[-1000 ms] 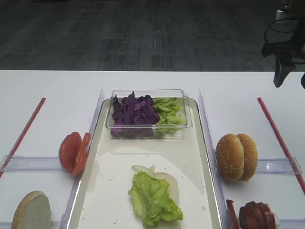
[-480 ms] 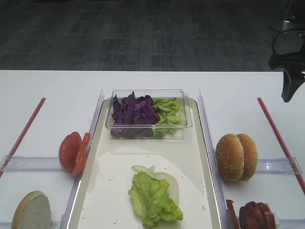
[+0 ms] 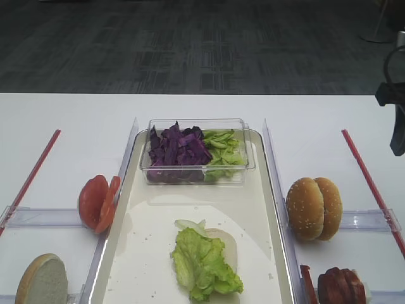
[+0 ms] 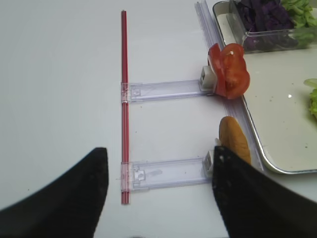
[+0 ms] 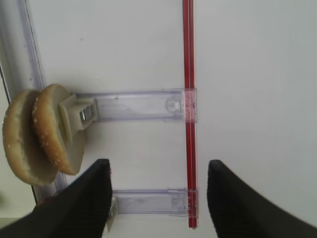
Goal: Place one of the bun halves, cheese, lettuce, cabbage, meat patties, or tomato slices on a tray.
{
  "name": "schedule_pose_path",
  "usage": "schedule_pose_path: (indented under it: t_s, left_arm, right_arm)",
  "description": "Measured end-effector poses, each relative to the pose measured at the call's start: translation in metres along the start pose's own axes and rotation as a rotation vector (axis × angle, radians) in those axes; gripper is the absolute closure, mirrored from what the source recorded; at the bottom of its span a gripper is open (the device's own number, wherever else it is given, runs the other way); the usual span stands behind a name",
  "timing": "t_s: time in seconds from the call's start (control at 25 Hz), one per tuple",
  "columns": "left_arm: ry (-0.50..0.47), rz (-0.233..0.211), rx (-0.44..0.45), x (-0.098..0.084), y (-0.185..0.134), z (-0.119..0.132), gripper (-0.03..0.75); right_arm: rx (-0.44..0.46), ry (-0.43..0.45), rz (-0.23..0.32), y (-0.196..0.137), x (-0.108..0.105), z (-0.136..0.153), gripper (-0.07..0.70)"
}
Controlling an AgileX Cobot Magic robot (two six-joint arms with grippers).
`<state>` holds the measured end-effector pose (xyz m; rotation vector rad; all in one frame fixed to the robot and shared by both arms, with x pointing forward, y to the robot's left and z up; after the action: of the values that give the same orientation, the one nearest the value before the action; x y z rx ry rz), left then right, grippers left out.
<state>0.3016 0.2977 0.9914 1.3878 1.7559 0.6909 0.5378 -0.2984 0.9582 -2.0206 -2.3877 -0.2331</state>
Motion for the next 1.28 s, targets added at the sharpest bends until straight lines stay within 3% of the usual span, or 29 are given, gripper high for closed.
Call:
schedule_pose_path:
  t_s: [0.76,1.28]
  left_arm:
    - [0.0,0.0,0.0,0.0,0.0,0.0,0.283]
    - [0.0,0.0,0.0,0.0,0.0,0.0,0.283]
  right_arm:
    - [-0.176,-0.038,-0.025,-0.089,0.028,-0.044,0.178]
    - [-0.47,-0.115,-0.086,-0.123,0.043,-0.1,0.178]
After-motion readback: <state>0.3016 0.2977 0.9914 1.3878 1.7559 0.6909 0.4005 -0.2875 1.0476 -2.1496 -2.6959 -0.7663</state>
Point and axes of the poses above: a point on each arm's last joint axis where the gripper is mounted, z pointing out along that axis toward the gripper, x along the wrist's bending axis when the last joint is at zero, y = z × x, the point moved 9 cm from there along z, pointing out along that axis toward the gripper, and after that the axes turned 15 degrees about -z, right-handed, at the moved point
